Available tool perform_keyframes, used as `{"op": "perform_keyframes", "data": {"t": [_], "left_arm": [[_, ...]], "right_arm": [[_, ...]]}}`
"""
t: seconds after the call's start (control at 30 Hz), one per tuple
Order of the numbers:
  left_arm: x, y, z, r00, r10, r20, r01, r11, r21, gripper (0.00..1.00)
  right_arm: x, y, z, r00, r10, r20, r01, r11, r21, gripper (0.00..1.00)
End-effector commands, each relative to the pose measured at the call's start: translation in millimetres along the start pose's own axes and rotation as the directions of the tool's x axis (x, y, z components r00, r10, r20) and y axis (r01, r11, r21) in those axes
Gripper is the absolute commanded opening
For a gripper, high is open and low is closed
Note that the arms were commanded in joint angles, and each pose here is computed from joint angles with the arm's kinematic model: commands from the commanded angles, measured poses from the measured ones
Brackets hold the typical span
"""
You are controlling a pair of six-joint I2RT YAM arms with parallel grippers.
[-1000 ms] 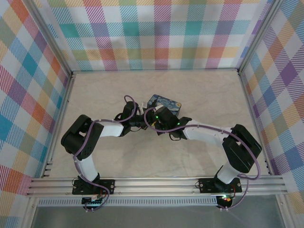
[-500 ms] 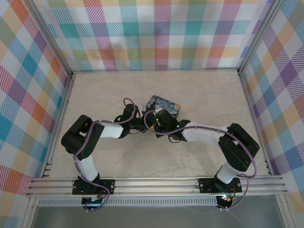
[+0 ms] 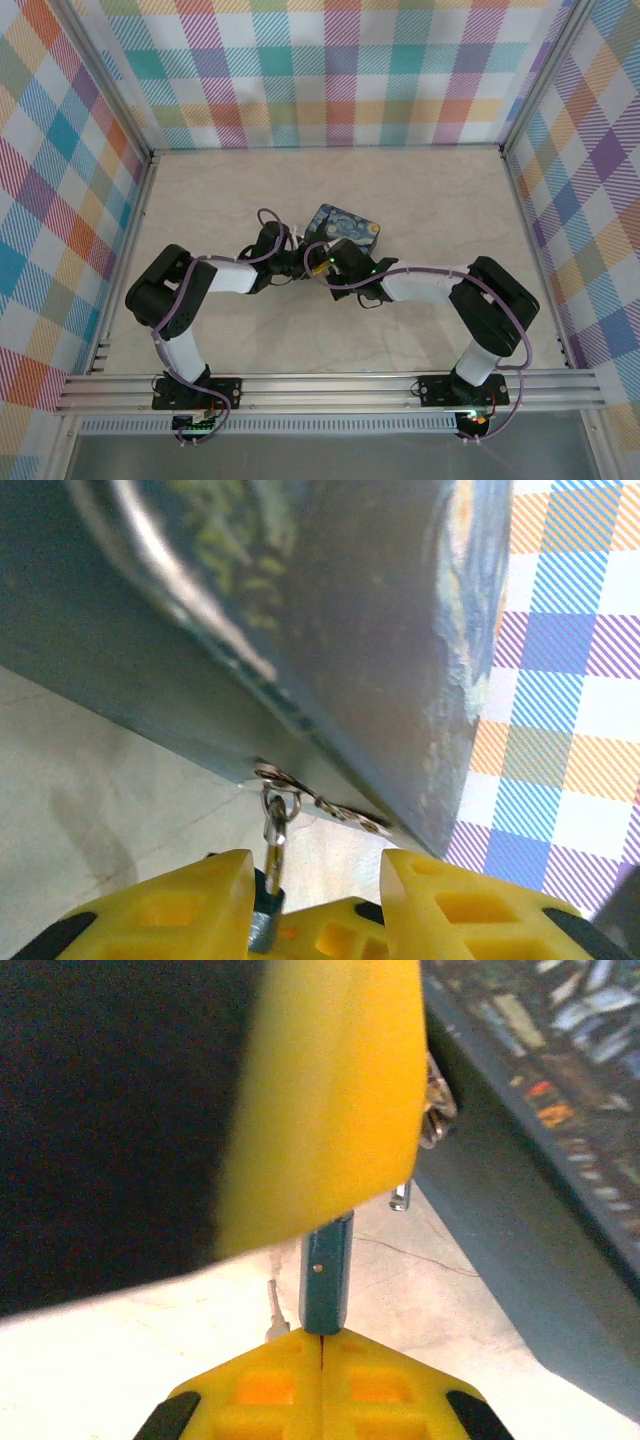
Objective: Unlock a padlock with a key
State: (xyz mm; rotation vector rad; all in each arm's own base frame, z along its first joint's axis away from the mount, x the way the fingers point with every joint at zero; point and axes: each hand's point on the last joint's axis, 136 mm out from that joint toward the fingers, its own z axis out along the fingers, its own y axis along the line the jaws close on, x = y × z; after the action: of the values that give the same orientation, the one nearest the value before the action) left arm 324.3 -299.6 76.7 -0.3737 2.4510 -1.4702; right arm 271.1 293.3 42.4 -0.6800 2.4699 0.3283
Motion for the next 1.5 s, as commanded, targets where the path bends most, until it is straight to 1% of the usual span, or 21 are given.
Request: {"op": "perform_keyframes", "data": {"t": [0.0, 0.3, 0.33, 0.43, 0.53, 0.63, 0.7, 0.93, 1.07, 1.27, 1.47], "left_arm": [[-8, -9, -17, 0.998, 0.037, 0.05, -0.037, 0.999, 0.003, 0.38], [-28, -14, -48, 0.984, 0.096, 0.151, -0.087, 0.994, -0.062, 0.39], [-32, -15, -52, 0.981, 0.098, 0.168, -0.087, 0.993, -0.074, 0.42], [-43, -15, -63, 0.969, 0.116, 0.217, -0.093, 0.989, -0.113, 0.46], [-55, -20, -74, 0.95, 0.157, 0.269, -0.116, 0.98, -0.164, 0.5], [-66, -24, -81, 0.931, 0.203, 0.302, -0.14, 0.966, -0.217, 0.54], [-73, -25, -81, 0.924, 0.22, 0.312, -0.148, 0.96, -0.236, 0.55], [-88, -30, -66, 0.925, 0.23, 0.301, -0.162, 0.959, -0.233, 0.55], [-92, -24, -55, 0.931, 0.222, 0.289, -0.158, 0.96, -0.23, 0.56], [-88, -18, -36, 0.954, 0.163, 0.251, -0.12, 0.977, -0.176, 0.56], [-84, -15, -33, 0.961, 0.148, 0.234, -0.112, 0.981, -0.161, 0.56]], "right_arm": [[7, 6, 0, 0.999, -0.037, -0.023, 0.037, 0.999, -0.034, 0.0], [7, 13, -3, 0.993, -0.107, -0.042, 0.104, 0.992, -0.073, 0.0], [8, 14, -3, 0.992, -0.118, -0.05, 0.114, 0.99, -0.078, 0.0], [12, 15, -3, 0.988, -0.139, -0.071, 0.133, 0.987, -0.088, 0.0], [12, 16, -4, 0.986, -0.145, -0.078, 0.138, 0.986, -0.09, 0.0], [13, 19, -7, 0.984, -0.159, -0.078, 0.15, 0.982, -0.11, 0.0], [13, 19, -8, 0.983, -0.164, -0.077, 0.155, 0.981, -0.113, 0.0], [13, 20, -15, 0.978, -0.193, -0.073, 0.184, 0.975, -0.124, 0.0], [11, 21, -19, 0.978, -0.199, -0.064, 0.189, 0.973, -0.131, 0.0], [10, 22, -18, 0.974, -0.217, -0.058, 0.208, 0.969, -0.13, 0.0], [5, 22, -18, 0.96, -0.276, -0.049, 0.269, 0.956, -0.119, 0.0]]}}
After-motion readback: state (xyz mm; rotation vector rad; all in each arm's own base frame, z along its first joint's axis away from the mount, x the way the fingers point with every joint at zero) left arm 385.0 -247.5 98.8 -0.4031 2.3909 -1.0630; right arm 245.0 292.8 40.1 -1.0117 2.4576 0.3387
